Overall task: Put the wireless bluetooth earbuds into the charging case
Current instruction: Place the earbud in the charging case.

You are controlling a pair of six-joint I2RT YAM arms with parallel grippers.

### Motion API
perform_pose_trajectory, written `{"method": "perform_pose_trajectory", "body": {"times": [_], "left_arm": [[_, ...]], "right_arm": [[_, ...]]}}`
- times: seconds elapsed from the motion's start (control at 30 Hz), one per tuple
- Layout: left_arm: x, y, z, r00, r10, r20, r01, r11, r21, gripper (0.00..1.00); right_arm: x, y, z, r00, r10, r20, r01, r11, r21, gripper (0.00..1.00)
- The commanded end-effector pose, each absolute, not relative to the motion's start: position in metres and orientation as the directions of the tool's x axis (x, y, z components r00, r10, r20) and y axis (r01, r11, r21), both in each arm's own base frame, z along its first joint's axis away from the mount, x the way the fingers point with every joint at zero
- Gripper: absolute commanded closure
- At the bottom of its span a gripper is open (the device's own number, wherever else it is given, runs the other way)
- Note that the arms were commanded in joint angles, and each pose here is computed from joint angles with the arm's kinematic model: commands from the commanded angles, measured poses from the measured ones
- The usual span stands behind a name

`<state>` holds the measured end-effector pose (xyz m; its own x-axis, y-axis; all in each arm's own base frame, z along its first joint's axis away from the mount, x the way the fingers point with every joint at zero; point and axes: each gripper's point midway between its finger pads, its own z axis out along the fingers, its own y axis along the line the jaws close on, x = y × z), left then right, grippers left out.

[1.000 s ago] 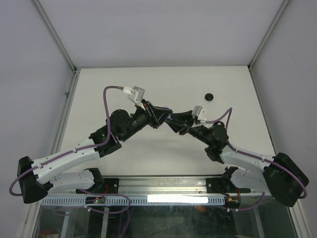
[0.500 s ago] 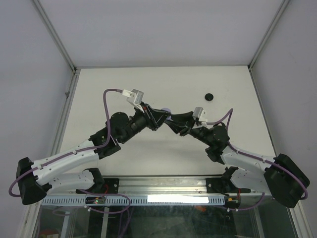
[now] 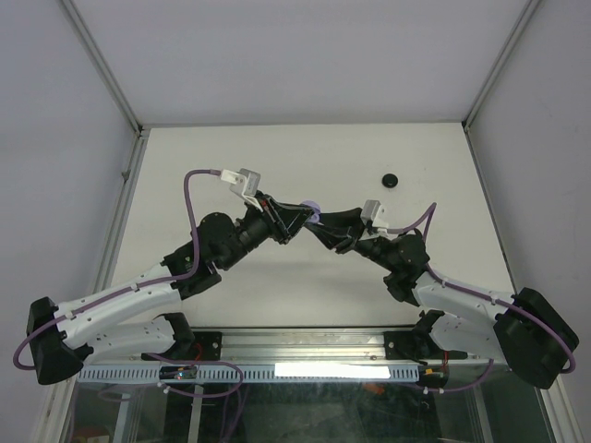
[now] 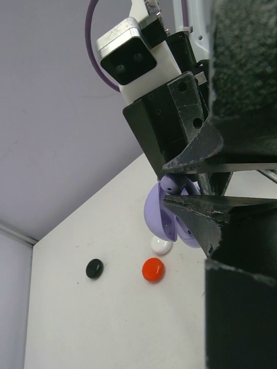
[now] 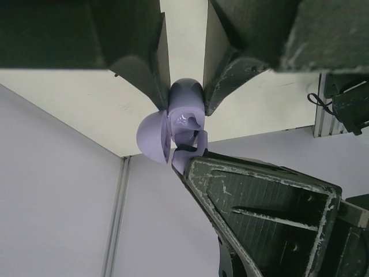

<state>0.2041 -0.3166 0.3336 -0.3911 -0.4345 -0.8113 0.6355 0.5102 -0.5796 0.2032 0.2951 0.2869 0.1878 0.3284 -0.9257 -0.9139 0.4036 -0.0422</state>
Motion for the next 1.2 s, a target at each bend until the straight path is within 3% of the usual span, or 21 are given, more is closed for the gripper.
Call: {"method": "perform_pose_trajectory", "body": {"times": [0.0, 0.8, 1.17], "left_arm": [[0.206, -0.316, 0.358, -0.35, -0.5, -0.793, 0.67, 0.458, -0.584, 0.85], [0.206, -0.319, 0.337, -0.396, -0.486, -0.779, 0.639, 0.464, -0.614, 0.85], [0.211, -0.302, 0.333, -0.37, -0.488, -0.79, 0.599, 0.525, -0.605, 0.81]], "right_arm": [[0.194, 0.292, 0.316, 0.244, 0.4, -0.884, -0.919, 0.386, -0.079, 1.0], [0.194, 0.287, 0.321, 0.261, 0.406, -0.876, -0.909, 0.408, -0.082, 1.0], [0.192, 0.288, 0.323, 0.261, 0.407, -0.875, -0.914, 0.396, -0.088, 1.0]]}}
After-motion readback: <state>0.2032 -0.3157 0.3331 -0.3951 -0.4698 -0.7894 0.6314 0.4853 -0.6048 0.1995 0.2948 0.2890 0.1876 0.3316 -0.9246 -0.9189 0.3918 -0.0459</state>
